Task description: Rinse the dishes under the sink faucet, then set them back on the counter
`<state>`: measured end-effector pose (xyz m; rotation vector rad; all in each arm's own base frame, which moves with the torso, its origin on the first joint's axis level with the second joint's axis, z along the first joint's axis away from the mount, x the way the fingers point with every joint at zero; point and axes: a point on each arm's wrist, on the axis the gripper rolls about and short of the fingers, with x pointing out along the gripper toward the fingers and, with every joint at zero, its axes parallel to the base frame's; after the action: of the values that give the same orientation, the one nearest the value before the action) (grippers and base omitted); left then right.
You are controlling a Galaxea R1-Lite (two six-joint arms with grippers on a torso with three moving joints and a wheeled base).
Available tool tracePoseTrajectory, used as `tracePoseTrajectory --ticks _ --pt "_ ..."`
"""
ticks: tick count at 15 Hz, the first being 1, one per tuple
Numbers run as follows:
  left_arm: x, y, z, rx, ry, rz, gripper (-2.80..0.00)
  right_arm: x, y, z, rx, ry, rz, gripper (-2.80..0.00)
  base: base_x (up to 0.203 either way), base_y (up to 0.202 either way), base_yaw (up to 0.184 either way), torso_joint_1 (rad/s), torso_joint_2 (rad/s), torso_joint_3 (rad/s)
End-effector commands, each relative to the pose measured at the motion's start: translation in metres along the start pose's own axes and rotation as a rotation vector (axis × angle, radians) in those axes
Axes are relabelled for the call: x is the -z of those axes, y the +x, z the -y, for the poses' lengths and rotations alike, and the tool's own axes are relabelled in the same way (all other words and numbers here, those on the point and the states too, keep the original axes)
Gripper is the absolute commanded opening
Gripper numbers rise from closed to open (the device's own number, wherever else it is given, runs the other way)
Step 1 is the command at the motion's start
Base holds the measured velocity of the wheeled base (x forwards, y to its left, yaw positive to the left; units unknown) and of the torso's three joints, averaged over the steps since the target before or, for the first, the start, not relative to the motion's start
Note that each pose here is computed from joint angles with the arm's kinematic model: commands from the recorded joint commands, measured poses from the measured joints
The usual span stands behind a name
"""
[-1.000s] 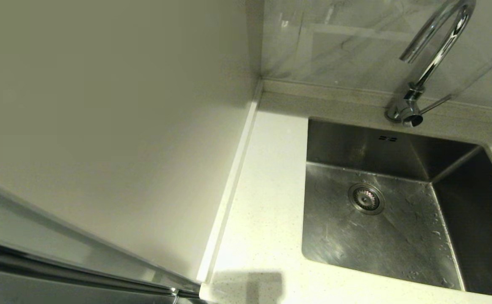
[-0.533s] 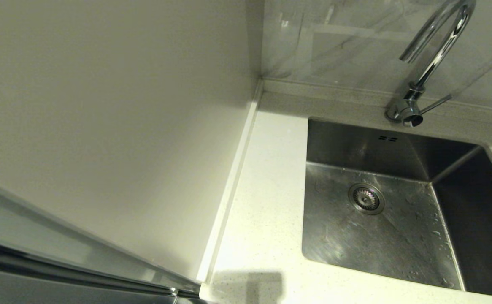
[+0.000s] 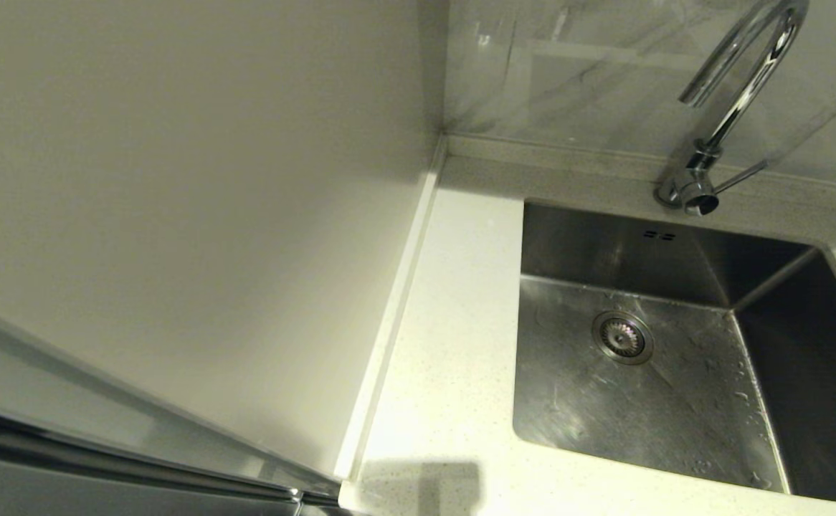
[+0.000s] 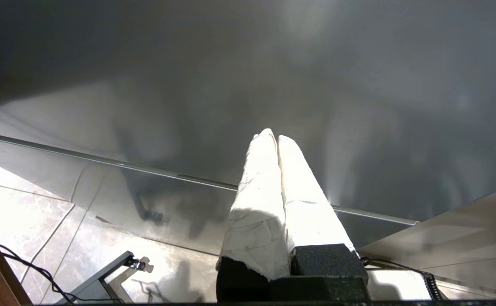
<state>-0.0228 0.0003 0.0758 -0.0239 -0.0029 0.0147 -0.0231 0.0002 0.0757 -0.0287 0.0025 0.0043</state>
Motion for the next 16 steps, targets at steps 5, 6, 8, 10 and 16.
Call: tracePoseTrajectory --ticks 5,6,8,10,16 --pt "0.0000 -0.0002 0.0000 -0.001 -0.001 0.003 -2.80 0.0000 0.0000 0.0000 0.000 0.000 -0.001 -2.80 0.000 0.000 0.000 0.000 0.00 0.000" --pt "0.0000 -0.0002 0.0000 -0.001 -0.001 0.003 -2.80 0.0000 0.0000 0.0000 0.000 0.000 -0.001 -2.80 0.000 0.000 0.000 0.000 0.00 0.000" --pt "0.0000 -0.0002 0.0000 -0.002 -0.001 0.003 -2.80 0.0000 0.0000 0.0000 0.000 0.000 -0.001 -2.80 0.000 0.000 0.000 0.000 0.00 0.000" --pt "0.0000 -0.0002 0.0000 -0.001 -0.001 0.003 -2.80 0.0000 0.0000 0.0000 0.000 0.000 -0.001 -2.80 0.000 0.000 0.000 0.000 0.00 0.000" --pt "0.0000 -0.0002 0.0000 0.000 -0.001 0.003 -2.80 0.0000 0.0000 0.0000 0.000 0.000 -0.001 -2.80 0.000 0.000 0.000 0.000 0.00 0.000"
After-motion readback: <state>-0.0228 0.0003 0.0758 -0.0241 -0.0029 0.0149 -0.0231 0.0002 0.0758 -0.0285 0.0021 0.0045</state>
